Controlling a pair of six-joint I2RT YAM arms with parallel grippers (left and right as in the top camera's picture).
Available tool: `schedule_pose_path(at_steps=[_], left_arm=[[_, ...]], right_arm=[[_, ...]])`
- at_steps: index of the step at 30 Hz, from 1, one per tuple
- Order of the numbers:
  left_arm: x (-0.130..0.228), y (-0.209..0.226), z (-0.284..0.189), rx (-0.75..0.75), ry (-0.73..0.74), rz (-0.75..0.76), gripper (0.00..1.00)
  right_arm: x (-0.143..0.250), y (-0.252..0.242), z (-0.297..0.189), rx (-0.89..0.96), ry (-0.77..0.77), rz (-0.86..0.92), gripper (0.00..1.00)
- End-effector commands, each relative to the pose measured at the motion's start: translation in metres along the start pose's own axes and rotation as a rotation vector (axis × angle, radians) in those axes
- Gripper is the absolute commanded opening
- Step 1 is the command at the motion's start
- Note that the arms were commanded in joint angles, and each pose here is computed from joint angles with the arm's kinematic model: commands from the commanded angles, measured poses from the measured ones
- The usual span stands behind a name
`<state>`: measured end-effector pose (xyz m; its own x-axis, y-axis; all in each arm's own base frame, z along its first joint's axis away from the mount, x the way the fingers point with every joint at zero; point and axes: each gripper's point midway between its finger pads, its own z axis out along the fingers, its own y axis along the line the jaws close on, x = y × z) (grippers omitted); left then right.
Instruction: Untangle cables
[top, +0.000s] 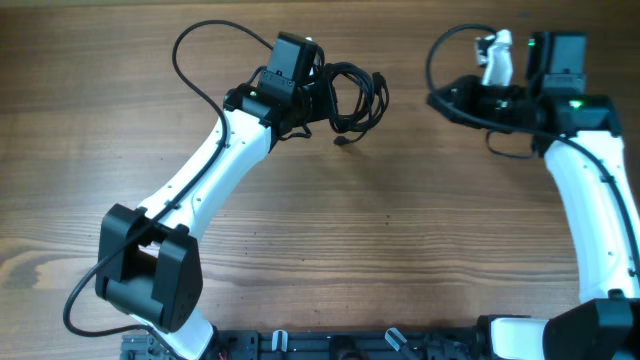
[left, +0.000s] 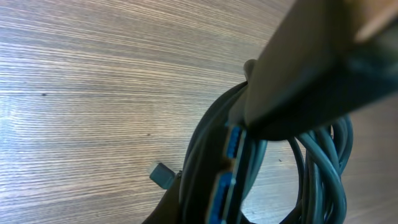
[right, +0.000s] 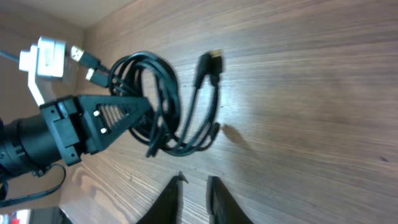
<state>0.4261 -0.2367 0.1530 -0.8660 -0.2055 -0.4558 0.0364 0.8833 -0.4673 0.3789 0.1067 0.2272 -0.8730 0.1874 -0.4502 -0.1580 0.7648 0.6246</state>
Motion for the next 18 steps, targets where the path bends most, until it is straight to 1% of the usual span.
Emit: schedule_pose_path(at_steps=[1,5,9,15,18], left_arm=[[0.005,-0.022,-0.001,0.118,0.039,0.011,0.04],[0.005,-0.038,-0.004,0.203,0.052,0.026,0.04],[0.003,-0.039,-0.004,0.211,0.045,0.029,0.04],[0.004,-0.039,-0.004,0.21,0.047,0.028,0.04],[0.004,-0.039,-0.004,0.21,0.047,0.028,0.04]], right_arm=[[-0.003,0.013,0.004,0.029,-0.019,-0.075,0.42],[-0.005,0.015,0.004,0.025,-0.026,-0.076,0.46],[-0.006,0.009,0.007,0.045,-0.027,-0.066,0.49],[0.0,-0.013,0.025,0.094,0.022,0.056,0.54],[0.002,-0.019,0.032,0.101,0.04,0.088,0.57]])
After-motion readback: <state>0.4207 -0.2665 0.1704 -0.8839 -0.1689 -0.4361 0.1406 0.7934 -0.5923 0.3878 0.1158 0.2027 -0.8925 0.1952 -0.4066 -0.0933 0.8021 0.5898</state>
